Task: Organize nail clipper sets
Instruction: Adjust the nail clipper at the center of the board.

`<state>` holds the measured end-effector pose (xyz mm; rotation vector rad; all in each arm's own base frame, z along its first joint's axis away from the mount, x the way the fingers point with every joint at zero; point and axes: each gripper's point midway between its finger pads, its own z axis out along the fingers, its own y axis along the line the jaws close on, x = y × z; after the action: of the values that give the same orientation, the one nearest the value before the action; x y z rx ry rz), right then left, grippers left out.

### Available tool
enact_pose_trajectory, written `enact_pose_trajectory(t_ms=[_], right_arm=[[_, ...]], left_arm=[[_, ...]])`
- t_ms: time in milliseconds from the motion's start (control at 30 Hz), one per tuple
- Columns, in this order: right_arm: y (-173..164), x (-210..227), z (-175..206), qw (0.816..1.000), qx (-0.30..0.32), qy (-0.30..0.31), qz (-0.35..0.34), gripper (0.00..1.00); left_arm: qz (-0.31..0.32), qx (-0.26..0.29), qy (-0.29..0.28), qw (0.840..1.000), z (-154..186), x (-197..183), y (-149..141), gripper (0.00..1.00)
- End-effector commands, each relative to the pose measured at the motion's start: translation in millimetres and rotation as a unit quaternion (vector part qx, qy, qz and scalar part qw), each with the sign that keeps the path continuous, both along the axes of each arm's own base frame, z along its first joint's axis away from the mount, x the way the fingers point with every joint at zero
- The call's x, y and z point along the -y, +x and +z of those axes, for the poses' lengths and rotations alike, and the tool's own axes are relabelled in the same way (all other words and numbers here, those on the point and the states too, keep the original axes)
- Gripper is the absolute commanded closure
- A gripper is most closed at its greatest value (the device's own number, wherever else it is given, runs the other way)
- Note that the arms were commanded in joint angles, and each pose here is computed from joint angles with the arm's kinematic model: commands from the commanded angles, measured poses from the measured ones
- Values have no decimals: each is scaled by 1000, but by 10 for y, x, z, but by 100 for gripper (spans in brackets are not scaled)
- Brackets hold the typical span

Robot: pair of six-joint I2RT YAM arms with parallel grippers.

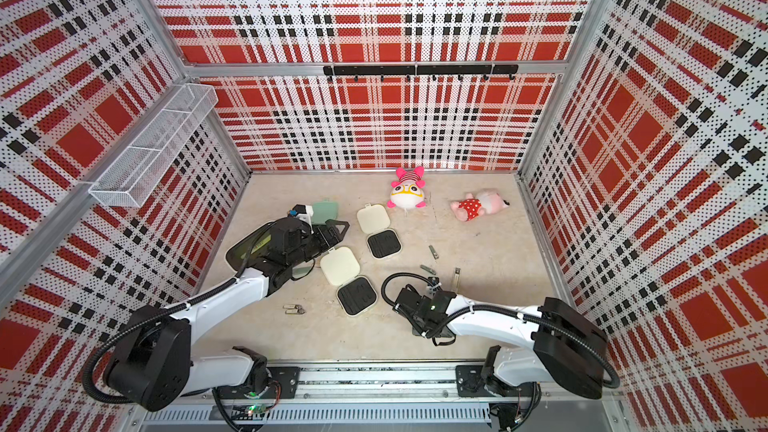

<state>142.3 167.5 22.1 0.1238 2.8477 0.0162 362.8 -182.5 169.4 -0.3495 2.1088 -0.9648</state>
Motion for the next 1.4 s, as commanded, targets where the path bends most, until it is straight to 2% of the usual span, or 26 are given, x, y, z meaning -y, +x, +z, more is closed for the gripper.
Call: enact_pose_trajectory(t_ms=[0, 533, 767, 1000, 1133, 1300, 1367], right_arm=[[49, -96, -14, 1000, 8, 11, -9, 90], [426, -261, -13, 999, 26, 32, -7, 88], [741, -344, 52, 998, 41, 55, -6, 88], [1039, -339, 79, 997, 50, 51, -10, 89], [1202, -351, 211, 996, 65, 57, -6, 89], [1295, -268, 449, 995, 89, 37, 12, 80], [1305, -187, 477, 995, 91, 35, 15, 74]], left_arm=[[-1, 9, -2, 1000, 44, 7, 7, 2], [5, 3, -2, 1000, -19, -83, 5, 2], [9, 2, -3, 1000, -37, -124, -10, 2], [11, 2, -4, 1000, -41, -138, -3, 2], [10, 0, -4, 1000, -39, -146, -11, 2], [12, -3, 3, 1000, -57, -204, -44, 2], [15, -3, 3, 1000, -63, -240, -64, 2]])
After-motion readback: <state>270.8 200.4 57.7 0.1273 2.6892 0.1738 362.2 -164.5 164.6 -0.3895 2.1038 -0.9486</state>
